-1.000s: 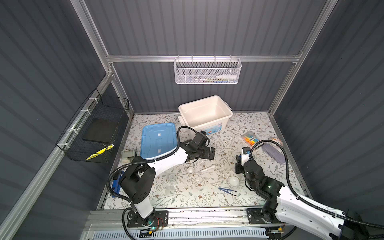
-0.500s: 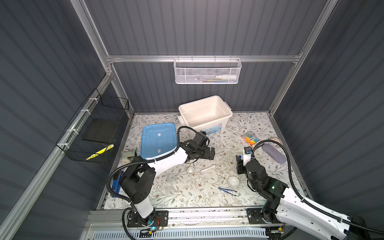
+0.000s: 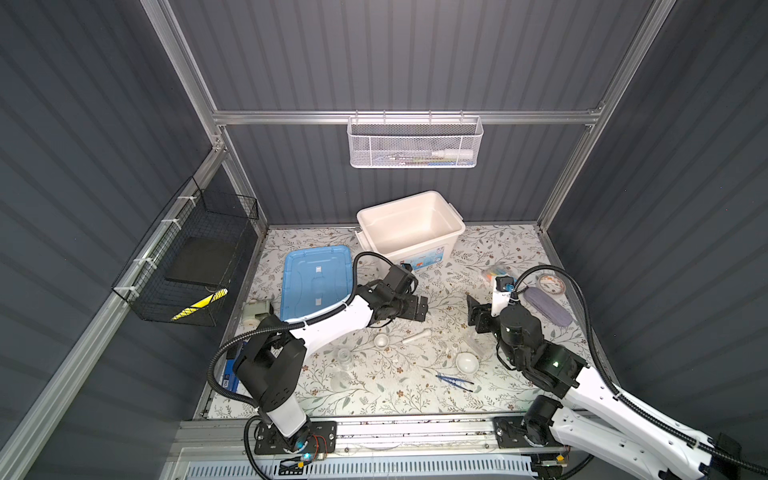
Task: Organize the chemistry lab equipment
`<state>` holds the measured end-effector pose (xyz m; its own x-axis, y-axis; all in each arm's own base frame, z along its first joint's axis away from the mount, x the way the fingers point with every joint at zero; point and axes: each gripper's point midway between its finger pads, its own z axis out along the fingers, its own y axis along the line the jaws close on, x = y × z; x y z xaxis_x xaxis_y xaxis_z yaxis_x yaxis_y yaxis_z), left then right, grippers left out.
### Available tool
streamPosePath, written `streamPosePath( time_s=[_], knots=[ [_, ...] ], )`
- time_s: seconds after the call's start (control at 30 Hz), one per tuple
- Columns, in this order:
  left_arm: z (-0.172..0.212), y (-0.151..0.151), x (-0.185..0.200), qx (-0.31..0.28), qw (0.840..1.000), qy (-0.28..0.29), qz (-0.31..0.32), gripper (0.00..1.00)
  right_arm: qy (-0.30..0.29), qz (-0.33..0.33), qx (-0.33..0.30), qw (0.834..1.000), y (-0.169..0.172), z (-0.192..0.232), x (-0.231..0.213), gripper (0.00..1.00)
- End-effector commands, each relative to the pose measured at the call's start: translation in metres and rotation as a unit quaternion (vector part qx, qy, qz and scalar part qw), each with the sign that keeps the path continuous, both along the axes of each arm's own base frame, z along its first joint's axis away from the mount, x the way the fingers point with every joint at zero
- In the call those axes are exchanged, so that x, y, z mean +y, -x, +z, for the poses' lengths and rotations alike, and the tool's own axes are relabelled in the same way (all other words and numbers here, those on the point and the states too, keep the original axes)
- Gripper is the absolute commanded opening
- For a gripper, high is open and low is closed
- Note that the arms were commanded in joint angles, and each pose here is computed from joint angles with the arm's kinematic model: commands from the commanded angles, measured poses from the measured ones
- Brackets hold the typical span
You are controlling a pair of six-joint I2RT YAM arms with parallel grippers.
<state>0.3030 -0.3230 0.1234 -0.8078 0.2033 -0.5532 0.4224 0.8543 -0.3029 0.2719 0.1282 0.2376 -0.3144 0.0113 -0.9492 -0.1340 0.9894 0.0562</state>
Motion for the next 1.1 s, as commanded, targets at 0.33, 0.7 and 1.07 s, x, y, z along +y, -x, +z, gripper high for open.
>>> streamPosePath(
  time_s=[0.33, 0.7, 1.07],
  knots=[
    [0.016, -0.002, 0.037, -0.032, 0.998, -0.037, 0.043, 1.0, 0.008, 0.049, 0.024, 0.998, -0.005, 0.017, 0.021, 0.99],
    [0.041, -0.029, 0.079, -0.052, 0.991, -0.044, 0.114, 1.0, -0.01, 0.026, 0.042, 0.999, -0.024, 0.025, 0.016, 0.99],
    [0.071, -0.075, 0.112, -0.063, 0.982, -0.015, 0.175, 1.0, -0.05, 0.02, 0.12, 0.991, -0.108, 0.033, 0.004, 0.98]
  ],
)
